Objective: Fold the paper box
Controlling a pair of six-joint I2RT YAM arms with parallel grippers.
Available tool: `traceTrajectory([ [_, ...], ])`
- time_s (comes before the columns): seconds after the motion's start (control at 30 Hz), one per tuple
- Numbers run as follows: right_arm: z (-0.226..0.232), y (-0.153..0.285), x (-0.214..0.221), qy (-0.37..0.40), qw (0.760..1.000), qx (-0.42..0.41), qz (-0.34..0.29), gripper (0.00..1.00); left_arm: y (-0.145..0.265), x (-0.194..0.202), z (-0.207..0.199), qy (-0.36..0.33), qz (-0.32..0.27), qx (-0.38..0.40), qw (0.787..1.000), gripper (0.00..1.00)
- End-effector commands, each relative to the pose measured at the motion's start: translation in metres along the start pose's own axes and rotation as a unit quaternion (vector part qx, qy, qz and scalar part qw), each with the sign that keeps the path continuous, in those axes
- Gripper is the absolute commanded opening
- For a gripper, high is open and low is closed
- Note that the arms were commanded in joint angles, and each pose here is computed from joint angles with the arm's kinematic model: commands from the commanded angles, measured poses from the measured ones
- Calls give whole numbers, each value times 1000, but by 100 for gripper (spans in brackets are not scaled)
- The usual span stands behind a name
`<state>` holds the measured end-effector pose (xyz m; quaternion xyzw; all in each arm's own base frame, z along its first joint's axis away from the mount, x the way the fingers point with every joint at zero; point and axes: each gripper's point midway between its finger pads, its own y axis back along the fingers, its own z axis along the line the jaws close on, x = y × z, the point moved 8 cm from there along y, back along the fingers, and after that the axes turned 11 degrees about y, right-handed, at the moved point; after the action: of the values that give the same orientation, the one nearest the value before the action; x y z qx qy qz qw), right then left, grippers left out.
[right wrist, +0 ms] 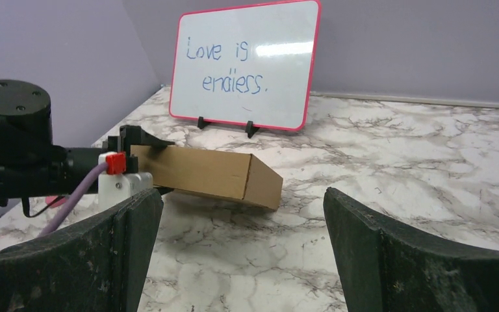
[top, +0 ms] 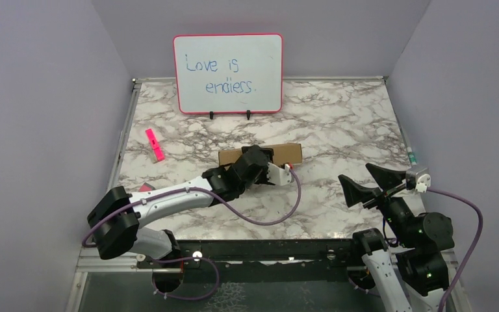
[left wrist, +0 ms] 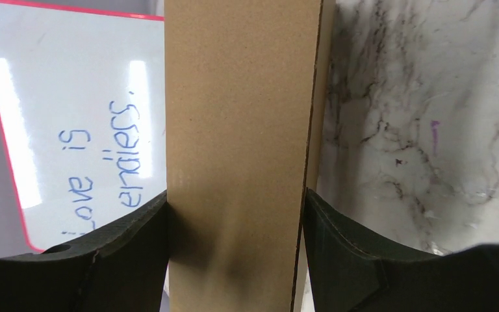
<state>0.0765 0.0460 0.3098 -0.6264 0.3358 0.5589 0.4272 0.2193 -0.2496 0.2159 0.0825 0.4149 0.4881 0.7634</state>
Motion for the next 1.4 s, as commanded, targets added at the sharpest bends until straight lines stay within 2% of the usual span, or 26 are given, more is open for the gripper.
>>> traceTrajectory([
  [0.0,1,2,1,4,1000,-3,-5,100,8,-14,21,-19,-88,-142,986,44],
  [0.17,1,1,2,4,1000,-3,-5,100,-5,9,-20,-44,-95,-83,991,46],
  [0.37,1,1,2,4,1000,-4,-5,100,-5,24,-61,-56,-72,-41,995,64],
  [0.57,0,1,2,5,1000,-4,-4,99,5,19,-71,-47,-67,-9,997,81],
  [0.77,0,1,3,5,1000,-2,-3,99,14,11,-83,-44,-83,62,994,97],
  [0.93,-1,-1,3,4,1000,0,0,99,20,4,-93,-14,-100,126,987,99],
  [1.07,-1,-2,5,3,1000,3,5,99,22,-6,-89,35,-115,122,985,99],
  [1.2,-3,-4,6,1,1000,7,10,99,4,-5,-51,156,-105,61,980,99],
  [1.37,-4,-5,6,-2,1000,16,14,99,-11,14,14,326,-95,-3,940,99],
])
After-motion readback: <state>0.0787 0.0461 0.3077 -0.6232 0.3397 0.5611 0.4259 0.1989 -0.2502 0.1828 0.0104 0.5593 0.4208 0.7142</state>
